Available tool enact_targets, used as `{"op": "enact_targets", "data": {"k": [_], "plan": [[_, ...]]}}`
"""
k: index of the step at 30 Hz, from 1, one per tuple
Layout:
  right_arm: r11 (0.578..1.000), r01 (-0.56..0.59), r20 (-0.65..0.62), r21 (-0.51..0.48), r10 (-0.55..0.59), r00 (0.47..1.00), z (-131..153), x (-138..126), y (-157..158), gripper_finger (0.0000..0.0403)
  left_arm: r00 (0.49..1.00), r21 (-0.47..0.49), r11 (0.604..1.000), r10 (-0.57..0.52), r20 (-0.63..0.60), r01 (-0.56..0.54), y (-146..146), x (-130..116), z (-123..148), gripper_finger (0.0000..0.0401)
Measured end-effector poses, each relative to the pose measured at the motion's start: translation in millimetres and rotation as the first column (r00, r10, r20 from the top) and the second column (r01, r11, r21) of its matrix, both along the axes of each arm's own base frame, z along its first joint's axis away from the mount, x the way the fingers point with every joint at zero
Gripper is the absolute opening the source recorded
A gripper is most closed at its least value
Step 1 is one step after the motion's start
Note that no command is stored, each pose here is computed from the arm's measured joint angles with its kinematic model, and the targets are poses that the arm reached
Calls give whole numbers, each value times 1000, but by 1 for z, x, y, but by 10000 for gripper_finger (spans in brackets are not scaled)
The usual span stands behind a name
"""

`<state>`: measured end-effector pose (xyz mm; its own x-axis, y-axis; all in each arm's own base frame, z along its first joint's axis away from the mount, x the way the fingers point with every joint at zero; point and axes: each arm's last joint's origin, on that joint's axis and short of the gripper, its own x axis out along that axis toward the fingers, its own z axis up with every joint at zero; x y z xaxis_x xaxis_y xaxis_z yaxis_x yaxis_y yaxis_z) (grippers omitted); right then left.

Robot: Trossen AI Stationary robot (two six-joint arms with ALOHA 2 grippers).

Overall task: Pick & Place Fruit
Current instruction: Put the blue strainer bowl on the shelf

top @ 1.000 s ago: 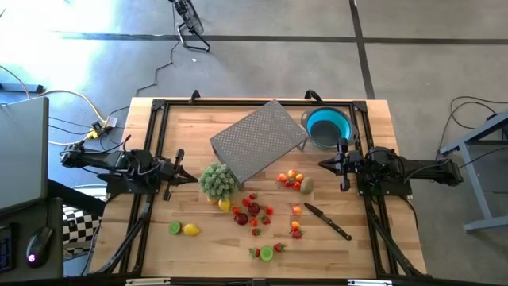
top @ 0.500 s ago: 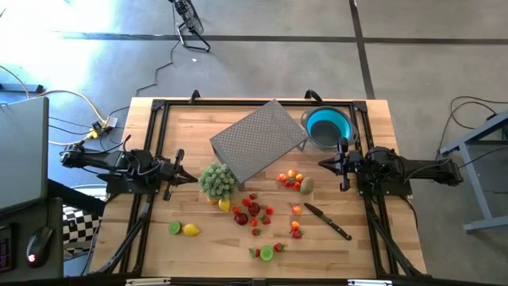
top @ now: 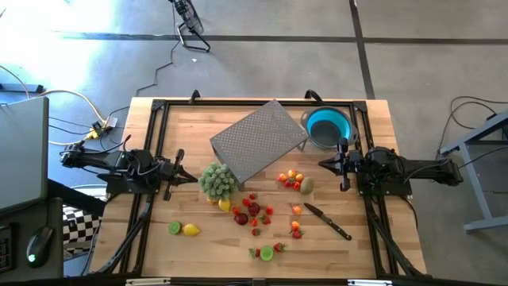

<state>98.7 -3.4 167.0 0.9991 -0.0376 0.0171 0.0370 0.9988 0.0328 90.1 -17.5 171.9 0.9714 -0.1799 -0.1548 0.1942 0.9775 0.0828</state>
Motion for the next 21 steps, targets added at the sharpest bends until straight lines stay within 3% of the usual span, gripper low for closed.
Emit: {"op": "enact_targets", "data": {"k": [9, 14, 21], "plan": [[989, 68, 88, 130, -80, 993, 8, -1, -2, 2, 1000, 0, 1000, 0, 0, 0, 0, 0, 0, 1], [991, 43, 201, 130, -69, 977, 19, -2, -2, 2, 1000, -1, 1000, 0, 0, 0, 0, 0, 0, 1], [991, 42, 214, 130, -69, 974, 36, -3, -2, 2, 1000, -33, 999, 5, -6, -5, 0, 0, 0, 1]]}}
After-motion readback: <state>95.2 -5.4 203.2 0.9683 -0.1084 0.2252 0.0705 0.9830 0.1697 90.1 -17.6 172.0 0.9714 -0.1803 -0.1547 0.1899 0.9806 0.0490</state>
